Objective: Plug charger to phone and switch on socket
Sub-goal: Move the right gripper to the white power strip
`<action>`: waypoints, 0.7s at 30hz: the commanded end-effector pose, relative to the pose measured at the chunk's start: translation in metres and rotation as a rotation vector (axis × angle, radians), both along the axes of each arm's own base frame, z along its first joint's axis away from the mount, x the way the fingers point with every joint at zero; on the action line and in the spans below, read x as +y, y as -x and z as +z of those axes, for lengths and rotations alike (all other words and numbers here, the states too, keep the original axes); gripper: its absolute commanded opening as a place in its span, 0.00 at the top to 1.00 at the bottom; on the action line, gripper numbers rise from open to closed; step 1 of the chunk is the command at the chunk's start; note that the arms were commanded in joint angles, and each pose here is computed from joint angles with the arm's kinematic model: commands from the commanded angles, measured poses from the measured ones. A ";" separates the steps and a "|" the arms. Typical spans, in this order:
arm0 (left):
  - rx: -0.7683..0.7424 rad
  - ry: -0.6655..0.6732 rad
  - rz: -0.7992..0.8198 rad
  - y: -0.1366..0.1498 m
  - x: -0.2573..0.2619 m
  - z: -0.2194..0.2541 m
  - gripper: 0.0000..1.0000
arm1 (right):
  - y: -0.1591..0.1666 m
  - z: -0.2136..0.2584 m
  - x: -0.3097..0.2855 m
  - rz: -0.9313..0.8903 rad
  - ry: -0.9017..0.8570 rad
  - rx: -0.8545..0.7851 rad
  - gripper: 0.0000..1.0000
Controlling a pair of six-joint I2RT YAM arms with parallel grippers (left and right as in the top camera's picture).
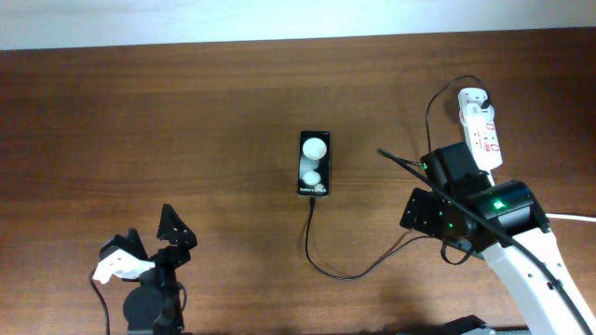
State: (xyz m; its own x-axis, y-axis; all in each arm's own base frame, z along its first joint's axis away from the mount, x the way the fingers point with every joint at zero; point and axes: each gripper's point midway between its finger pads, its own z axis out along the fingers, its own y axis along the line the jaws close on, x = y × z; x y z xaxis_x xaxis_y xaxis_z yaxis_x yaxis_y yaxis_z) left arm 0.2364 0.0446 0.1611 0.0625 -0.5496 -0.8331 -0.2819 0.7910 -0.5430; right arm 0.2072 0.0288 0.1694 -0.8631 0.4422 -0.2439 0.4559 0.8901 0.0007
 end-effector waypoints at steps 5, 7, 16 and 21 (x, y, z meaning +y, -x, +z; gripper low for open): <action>0.013 -0.018 -0.008 -0.001 -0.001 -0.004 0.01 | -0.001 0.003 -0.001 -0.005 0.001 -0.003 0.01; 0.013 -0.018 -0.008 -0.001 -0.001 -0.004 0.01 | -0.001 0.003 -0.002 -0.007 0.001 -0.004 0.01; 0.013 -0.018 -0.008 -0.001 -0.001 -0.004 0.01 | -0.015 -0.010 -0.064 -0.200 0.027 0.081 0.90; 0.013 -0.018 -0.008 -0.001 -0.001 -0.004 0.01 | -0.060 -0.019 -0.099 -0.336 -0.012 0.152 0.96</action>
State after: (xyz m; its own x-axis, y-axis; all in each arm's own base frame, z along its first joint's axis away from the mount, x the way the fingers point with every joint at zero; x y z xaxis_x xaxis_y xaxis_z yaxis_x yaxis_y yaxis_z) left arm 0.2367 0.0441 0.1602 0.0573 -0.5500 -0.8332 -0.2818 0.7918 -0.5420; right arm 0.2438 -0.0587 0.1464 -0.7148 0.6888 -0.1210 0.6991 0.7084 -0.0973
